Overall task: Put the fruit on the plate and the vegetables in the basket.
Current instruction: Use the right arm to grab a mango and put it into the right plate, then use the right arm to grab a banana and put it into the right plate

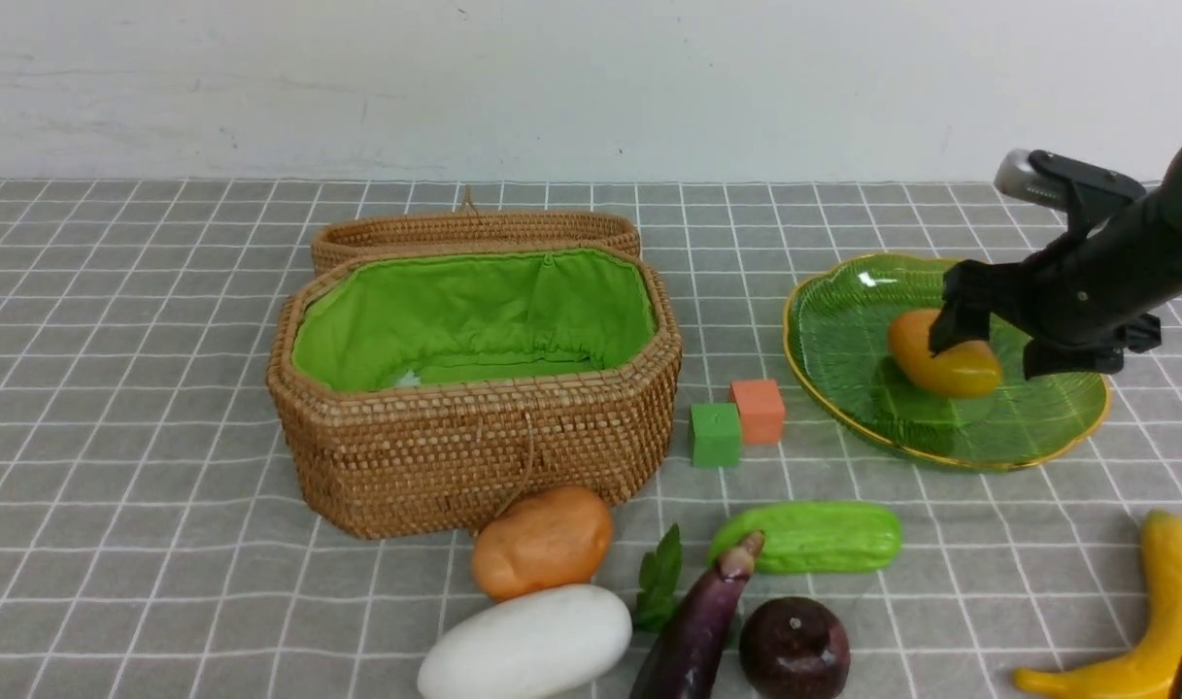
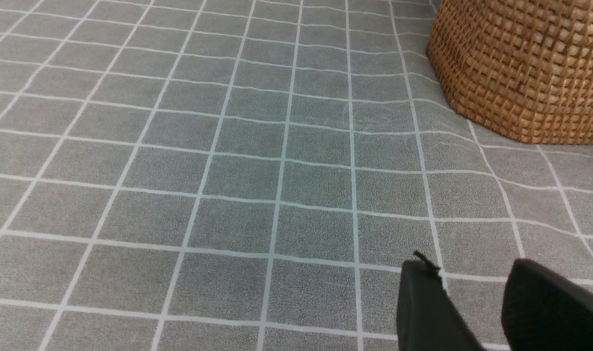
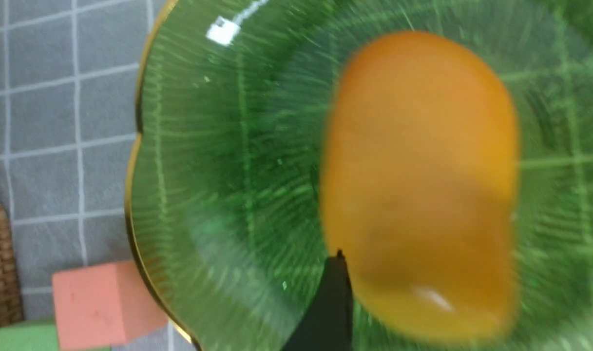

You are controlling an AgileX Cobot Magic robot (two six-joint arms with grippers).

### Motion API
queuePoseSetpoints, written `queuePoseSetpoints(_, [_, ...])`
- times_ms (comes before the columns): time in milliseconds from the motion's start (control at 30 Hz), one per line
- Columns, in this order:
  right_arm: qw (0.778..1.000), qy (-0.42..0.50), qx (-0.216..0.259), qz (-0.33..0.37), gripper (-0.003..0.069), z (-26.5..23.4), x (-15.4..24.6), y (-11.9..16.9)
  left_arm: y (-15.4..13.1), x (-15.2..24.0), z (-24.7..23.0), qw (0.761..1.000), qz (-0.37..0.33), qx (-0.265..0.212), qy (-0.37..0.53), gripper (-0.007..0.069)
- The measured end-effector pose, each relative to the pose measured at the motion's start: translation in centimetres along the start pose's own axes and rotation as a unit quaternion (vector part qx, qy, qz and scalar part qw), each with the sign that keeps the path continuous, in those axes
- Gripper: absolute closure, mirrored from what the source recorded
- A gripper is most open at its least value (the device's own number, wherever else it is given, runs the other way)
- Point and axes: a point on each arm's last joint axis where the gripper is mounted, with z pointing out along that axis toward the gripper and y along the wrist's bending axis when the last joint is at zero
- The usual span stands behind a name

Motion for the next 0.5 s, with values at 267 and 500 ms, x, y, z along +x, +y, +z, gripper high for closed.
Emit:
queuePoseSetpoints(267, [0.981,0.035,0.142,0.131,0.0016,-6.2,3.7,-1.9,0.0,0.0,0.0,1.000,0.000,0.000,0.000,0.0387])
queuePoseSetpoints(500, [0.960,0.079,0.183,0.195,0.0081,-4.2,11.4,-5.7,0.0,0.0,0.0,1.000,0.000,0.000,0.000,0.0387])
